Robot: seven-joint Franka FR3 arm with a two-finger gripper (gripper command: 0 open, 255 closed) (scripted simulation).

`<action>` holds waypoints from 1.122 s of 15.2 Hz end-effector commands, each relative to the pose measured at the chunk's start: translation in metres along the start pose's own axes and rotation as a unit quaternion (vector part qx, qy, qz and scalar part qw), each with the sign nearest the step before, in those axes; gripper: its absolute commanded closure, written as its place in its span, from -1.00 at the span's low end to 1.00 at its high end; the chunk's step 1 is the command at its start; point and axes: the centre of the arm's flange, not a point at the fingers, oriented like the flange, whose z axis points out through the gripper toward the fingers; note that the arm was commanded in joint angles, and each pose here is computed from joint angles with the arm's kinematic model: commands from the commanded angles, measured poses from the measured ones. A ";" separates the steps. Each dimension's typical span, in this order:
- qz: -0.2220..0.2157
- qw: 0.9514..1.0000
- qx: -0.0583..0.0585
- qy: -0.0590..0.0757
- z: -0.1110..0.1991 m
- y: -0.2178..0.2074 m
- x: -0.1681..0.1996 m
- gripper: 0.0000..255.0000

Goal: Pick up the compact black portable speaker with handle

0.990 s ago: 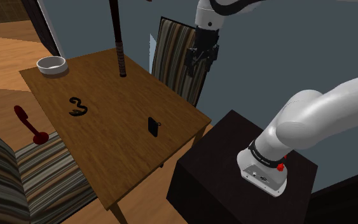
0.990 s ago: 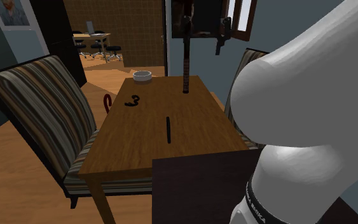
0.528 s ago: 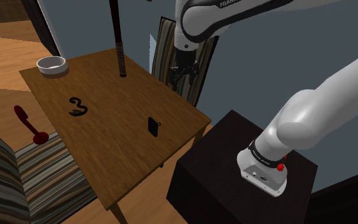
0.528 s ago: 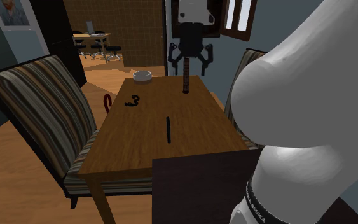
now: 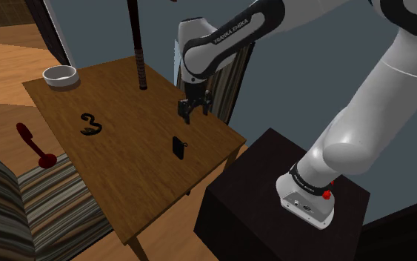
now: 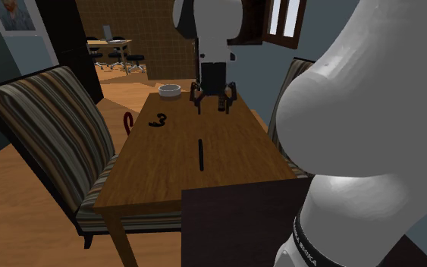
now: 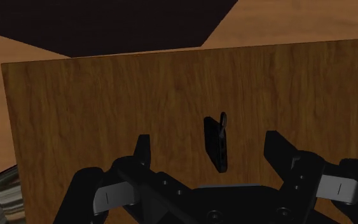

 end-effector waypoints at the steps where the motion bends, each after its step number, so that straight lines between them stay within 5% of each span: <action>1: -0.004 1.000 -0.003 -0.007 0.023 -0.011 0.011 -1.00; 9: -0.020 0.999 -0.017 -0.036 0.113 -0.050 0.065 -1.00; 17: -0.020 0.999 -0.017 -0.036 0.154 -0.051 0.075 -1.00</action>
